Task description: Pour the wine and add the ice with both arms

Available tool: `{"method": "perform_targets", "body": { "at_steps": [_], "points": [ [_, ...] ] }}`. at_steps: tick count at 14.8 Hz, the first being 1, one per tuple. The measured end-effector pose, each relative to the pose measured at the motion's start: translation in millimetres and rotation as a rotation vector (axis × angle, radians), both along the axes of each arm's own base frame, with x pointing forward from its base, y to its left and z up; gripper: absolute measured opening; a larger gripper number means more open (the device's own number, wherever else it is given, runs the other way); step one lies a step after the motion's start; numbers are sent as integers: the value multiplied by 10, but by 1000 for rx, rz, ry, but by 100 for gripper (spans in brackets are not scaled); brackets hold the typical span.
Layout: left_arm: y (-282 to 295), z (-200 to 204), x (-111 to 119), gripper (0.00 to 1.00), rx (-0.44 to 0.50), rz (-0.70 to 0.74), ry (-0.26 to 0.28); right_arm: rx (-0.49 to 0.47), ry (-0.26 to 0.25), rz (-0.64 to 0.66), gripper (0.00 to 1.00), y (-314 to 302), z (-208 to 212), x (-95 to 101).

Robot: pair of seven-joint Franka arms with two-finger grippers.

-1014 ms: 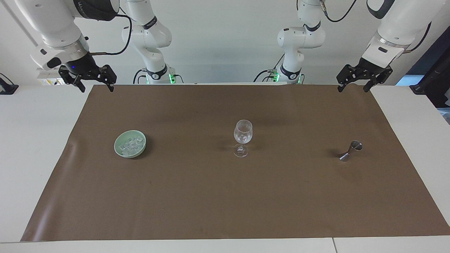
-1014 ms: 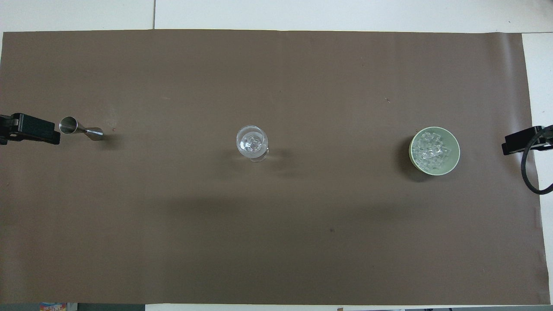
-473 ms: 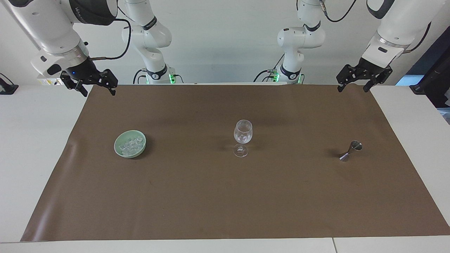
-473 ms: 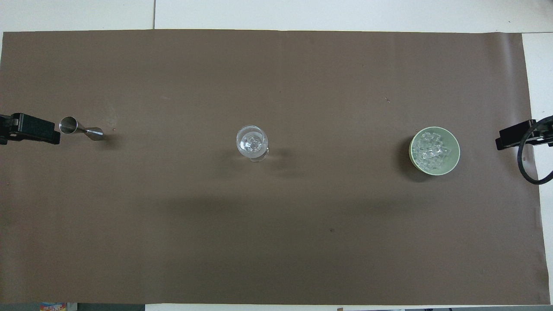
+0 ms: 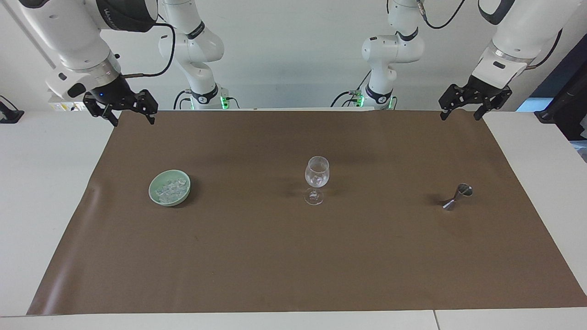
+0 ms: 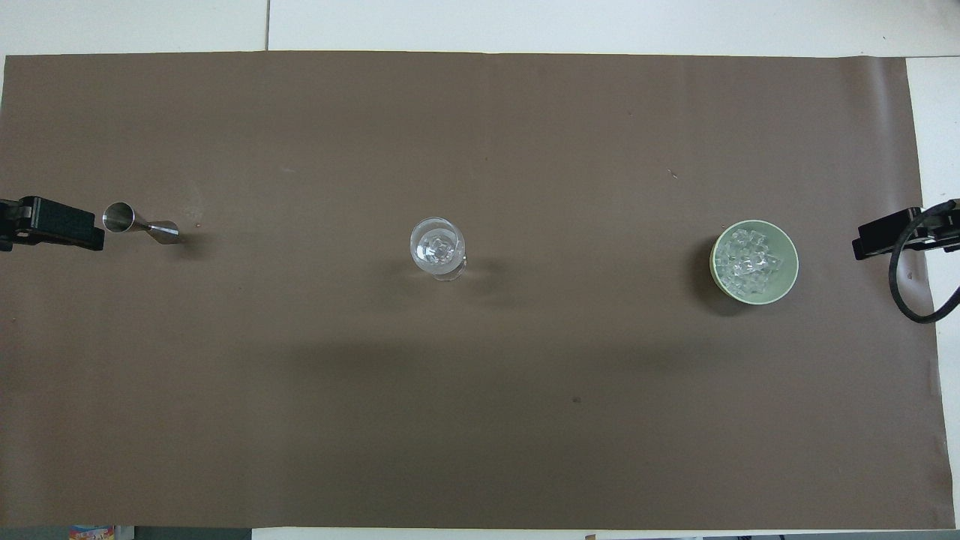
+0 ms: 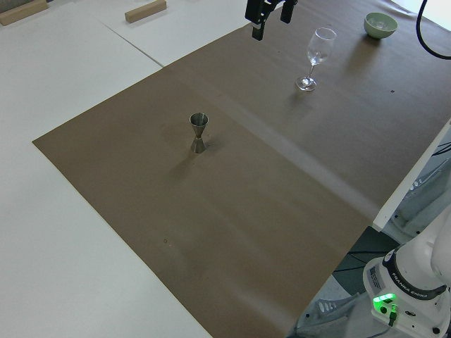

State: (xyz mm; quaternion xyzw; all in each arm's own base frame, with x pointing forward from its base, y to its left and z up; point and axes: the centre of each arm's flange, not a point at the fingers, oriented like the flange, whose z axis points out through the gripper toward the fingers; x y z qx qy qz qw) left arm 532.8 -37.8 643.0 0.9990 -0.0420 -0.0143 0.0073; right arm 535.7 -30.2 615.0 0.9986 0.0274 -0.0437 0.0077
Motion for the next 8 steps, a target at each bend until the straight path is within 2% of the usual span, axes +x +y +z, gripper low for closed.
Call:
{"method": "perform_targets", "body": {
  "at_steps": [8],
  "points": [
    [0,0,0,100,0,0,0,0,-1,-6,100,-31,0,0]
  ]
}}
